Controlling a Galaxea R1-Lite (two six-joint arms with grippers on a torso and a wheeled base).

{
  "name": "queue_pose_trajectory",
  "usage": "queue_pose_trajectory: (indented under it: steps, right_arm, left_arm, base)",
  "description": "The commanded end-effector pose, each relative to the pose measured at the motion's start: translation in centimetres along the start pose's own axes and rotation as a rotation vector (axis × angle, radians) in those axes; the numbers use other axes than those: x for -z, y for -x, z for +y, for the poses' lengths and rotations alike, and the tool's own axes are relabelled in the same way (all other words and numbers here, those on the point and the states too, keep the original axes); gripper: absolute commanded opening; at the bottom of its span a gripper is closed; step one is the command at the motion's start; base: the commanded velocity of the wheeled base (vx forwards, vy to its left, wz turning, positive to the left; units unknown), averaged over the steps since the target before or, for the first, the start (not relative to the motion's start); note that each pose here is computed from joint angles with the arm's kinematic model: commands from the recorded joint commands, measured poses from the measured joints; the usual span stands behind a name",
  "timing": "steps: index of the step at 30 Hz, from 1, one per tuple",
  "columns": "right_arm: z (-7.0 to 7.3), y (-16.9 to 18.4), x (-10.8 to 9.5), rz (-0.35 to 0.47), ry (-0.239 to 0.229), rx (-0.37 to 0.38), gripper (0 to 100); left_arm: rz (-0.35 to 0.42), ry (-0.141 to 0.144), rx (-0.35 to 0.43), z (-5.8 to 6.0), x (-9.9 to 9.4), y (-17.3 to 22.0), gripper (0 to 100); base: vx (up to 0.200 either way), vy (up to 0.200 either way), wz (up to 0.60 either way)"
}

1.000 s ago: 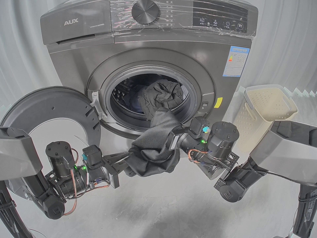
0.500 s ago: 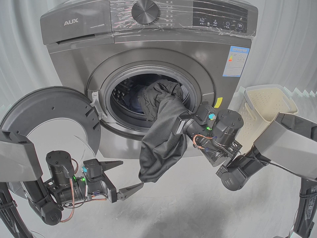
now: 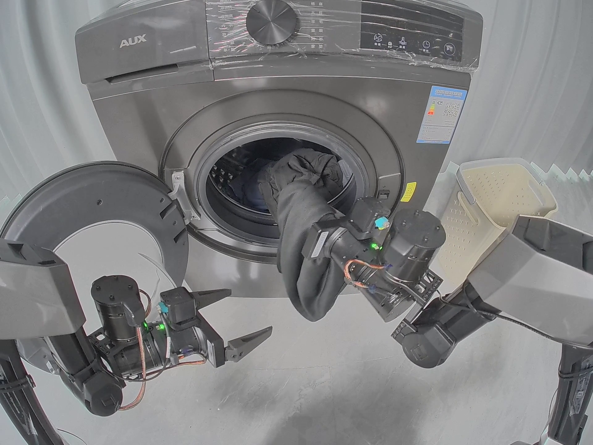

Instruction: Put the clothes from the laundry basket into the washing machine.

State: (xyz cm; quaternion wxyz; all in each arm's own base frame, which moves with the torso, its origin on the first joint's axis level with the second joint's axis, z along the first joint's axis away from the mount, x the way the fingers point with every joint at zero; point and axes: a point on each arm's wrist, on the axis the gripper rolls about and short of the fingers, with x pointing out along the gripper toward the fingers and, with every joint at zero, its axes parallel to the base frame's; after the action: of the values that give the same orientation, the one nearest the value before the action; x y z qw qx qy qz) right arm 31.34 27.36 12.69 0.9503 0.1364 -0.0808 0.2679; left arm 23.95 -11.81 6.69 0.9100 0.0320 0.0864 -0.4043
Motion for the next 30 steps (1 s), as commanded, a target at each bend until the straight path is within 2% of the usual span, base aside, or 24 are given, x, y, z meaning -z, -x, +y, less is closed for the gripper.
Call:
queue_pose_trajectory:
  steps: [1,5,7,9,17,19,22,25,29,30]
  right_arm:
    - [2.0,0.5,0.9,0.025,-0.007,-0.049,0]
    - [3.5,0.9,1.3,0.038,-0.016,-0.085,0]
    - [3.7,1.0,1.3,0.039,-0.017,-0.090,0]
    - [4.8,1.3,1.5,0.044,-0.025,-0.117,0]
    - [6.7,2.0,1.7,0.054,-0.042,-0.160,0]
    - [6.7,2.0,1.7,0.054,-0.042,-0.160,0]
    - [7.3,2.4,1.8,0.051,-0.061,-0.163,0]
    - [7.4,2.8,2.0,0.065,-0.061,-0.165,0]
    - [7.3,3.5,2.3,0.082,-0.058,-0.167,0]
    - [7.2,3.5,2.3,0.084,-0.056,-0.161,0]
  left_arm:
    - [-0.031,0.005,0.002,0.0,-0.5,-1.4,100]
    - [-0.043,0.020,-0.022,0.3,-0.5,-2.2,100]
    - [-0.043,0.020,-0.024,0.4,-0.4,-2.4,100]
    - [-0.048,0.018,-0.024,0.5,-0.5,-2.7,100]
    - [-0.055,0.017,-0.031,1.1,-0.2,-3.7,100]
    - [-0.055,0.017,-0.031,1.1,-0.2,-3.7,100]
    - [-0.054,0.025,-0.062,1.9,0.4,-5.0,100]
    - [-0.072,0.030,-0.110,2.9,0.4,-5.6,100]
    - [-0.082,0.048,-0.136,3.2,0.3,-5.9,100]
    - [-0.089,0.054,-0.143,3.3,0.2,-6.0,0]
  base:
    - [0.000,0.000,0.00]
    - [0.000,0.000,0.00]
    - [0.000,0.000,0.00]
    - [0.000,0.000,0.00]
    - [0.000,0.000,0.00]
    - [0.000,0.000,0.00]
    - [0.000,0.000,0.00]
    - [0.000,0.000,0.00]
    - [0.000,0.000,0.00]
    - [0.000,0.000,0.00]
